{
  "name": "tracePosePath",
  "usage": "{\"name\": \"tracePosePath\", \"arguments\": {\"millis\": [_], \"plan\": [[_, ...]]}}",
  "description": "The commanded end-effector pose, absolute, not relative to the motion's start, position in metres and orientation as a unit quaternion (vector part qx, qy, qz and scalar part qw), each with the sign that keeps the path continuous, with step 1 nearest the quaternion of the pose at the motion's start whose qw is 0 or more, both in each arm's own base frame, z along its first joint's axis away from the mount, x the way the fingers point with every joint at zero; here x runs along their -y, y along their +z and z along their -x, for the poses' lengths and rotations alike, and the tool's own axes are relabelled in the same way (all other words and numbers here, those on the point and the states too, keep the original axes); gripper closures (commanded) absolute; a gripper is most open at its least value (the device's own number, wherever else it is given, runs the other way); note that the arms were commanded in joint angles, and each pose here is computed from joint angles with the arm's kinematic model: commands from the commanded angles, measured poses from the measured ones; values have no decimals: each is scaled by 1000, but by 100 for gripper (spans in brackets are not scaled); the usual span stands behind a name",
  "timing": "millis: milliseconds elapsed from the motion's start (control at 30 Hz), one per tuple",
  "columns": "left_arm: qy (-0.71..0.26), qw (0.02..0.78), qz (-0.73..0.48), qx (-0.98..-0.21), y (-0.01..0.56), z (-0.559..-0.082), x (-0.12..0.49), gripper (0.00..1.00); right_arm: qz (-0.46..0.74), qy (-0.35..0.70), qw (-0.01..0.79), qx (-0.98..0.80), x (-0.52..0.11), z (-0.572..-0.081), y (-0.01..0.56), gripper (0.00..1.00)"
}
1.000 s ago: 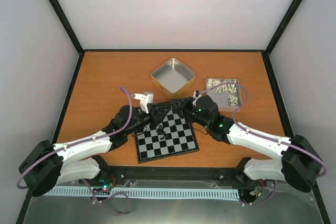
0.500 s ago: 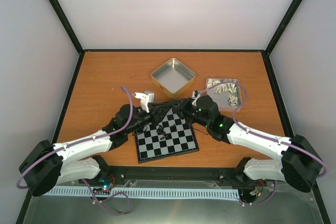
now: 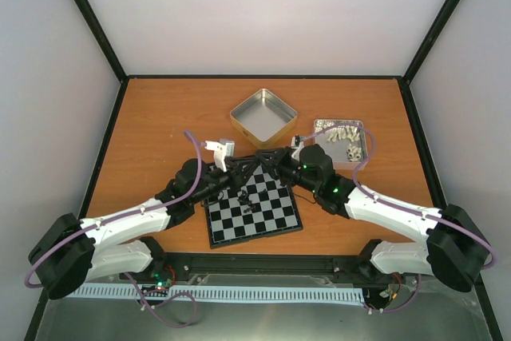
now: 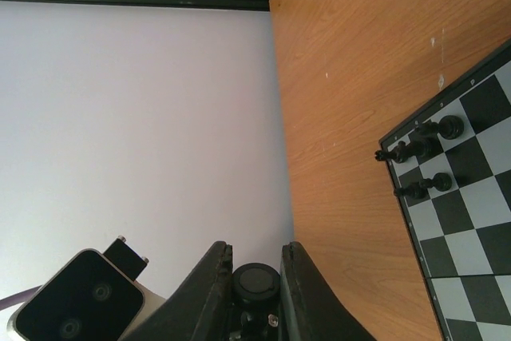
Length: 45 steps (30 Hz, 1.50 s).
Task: Set up the chess pieces on the board
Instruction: Place the chess piece on the chessboard.
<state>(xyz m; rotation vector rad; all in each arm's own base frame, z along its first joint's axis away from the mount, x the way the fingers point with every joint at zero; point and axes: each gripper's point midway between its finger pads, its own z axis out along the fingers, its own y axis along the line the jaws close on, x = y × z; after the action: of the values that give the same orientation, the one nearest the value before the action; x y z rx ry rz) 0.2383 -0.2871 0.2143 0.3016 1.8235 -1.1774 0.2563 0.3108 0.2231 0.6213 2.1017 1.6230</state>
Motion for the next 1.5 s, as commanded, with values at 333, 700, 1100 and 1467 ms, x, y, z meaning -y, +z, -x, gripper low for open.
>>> {"name": "tracePosePath", "arguments": {"millis": [333, 700, 1100, 1467], "plan": [[-473, 488, -131, -722, 237, -239, 286, 90, -224, 591, 191, -751, -313, -256, 220, 85], [-411, 443, -134, -786, 213, -238, 276, 99, -216, 544, 227, -779, -297, -258, 206, 53], [-231, 252, -178, -923, 143, -200, 228, 98, -178, 391, 336, -838, -231, -253, 185, 39], [-138, 139, -158, -968, 101, -234, 215, 97, -200, 346, 374, -837, -192, -244, 180, 38]]}}
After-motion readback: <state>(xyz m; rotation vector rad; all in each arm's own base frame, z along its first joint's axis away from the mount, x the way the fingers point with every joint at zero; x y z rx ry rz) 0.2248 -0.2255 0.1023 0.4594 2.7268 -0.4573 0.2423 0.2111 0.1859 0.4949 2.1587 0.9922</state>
